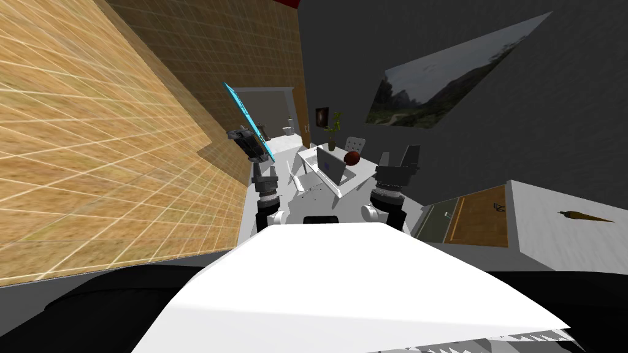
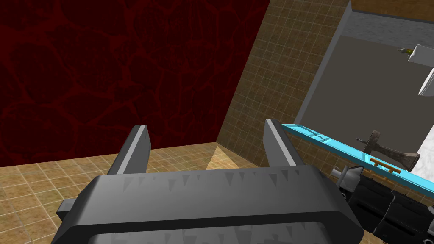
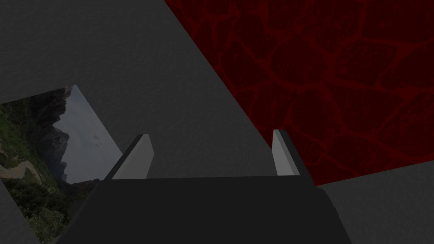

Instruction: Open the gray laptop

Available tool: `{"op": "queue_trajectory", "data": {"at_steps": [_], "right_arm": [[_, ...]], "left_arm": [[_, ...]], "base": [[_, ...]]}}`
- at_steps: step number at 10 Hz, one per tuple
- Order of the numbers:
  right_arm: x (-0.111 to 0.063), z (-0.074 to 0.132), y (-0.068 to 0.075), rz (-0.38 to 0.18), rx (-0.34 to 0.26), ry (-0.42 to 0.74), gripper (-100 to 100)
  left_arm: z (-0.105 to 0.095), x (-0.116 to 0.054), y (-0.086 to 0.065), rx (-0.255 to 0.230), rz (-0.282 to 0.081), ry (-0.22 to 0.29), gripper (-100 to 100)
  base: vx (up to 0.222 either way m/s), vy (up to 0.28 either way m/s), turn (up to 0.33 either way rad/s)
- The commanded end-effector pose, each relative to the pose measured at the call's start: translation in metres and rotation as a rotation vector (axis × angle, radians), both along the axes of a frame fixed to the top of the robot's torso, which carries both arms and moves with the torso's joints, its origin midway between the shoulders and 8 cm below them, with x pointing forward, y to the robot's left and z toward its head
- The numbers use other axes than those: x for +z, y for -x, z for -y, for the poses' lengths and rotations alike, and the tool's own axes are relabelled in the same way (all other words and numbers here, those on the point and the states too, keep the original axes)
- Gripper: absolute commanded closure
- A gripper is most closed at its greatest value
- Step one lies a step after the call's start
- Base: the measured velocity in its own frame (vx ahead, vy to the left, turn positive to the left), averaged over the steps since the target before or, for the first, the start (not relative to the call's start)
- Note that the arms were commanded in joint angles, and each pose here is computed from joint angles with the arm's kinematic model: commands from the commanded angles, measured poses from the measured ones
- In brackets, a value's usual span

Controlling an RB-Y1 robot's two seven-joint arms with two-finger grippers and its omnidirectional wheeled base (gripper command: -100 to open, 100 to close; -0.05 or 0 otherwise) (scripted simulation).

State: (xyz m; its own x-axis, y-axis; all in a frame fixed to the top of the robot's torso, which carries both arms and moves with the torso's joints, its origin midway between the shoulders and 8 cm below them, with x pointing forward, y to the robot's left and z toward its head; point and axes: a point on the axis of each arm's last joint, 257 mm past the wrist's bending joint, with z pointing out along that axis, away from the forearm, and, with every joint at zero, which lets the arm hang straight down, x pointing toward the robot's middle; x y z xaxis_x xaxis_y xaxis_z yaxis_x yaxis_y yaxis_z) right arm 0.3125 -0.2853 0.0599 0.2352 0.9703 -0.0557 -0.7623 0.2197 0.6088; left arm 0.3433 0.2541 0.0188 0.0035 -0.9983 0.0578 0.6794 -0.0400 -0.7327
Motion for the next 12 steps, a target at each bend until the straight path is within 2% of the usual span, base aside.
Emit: {"op": "queue_trajectory", "data": {"at_steps": [1, 9, 10, 12], "right_arm": [[0.000, 0.000, 0.000, 0.000, 0.000, 0.000, 0], [0.000, 0.000, 0.000, 0.000, 0.000, 0.000, 0], [-0.003, -0.003, -0.004, -0.012, 0.027, 0.010, -100], [-0.009, -0.005, -0.014, -0.034, 0.076, 0.005, -100]], "left_arm": [[0.000, 0.000, 0.000, 0.000, 0.000, 0.000, 0], [0.000, 0.000, 0.000, 0.000, 0.000, 0.000, 0], [0.000, 0.000, 0.000, 0.000, 0.000, 0.000, 0], [0.000, 0.000, 0.000, 0.000, 0.000, 0.000, 0]], "base": [[0.000, 0.000, 0.000], [0.000, 0.000, 0.000], [0.000, 0.000, 0.000], [-0.008, -0.020, -0.008]]}}
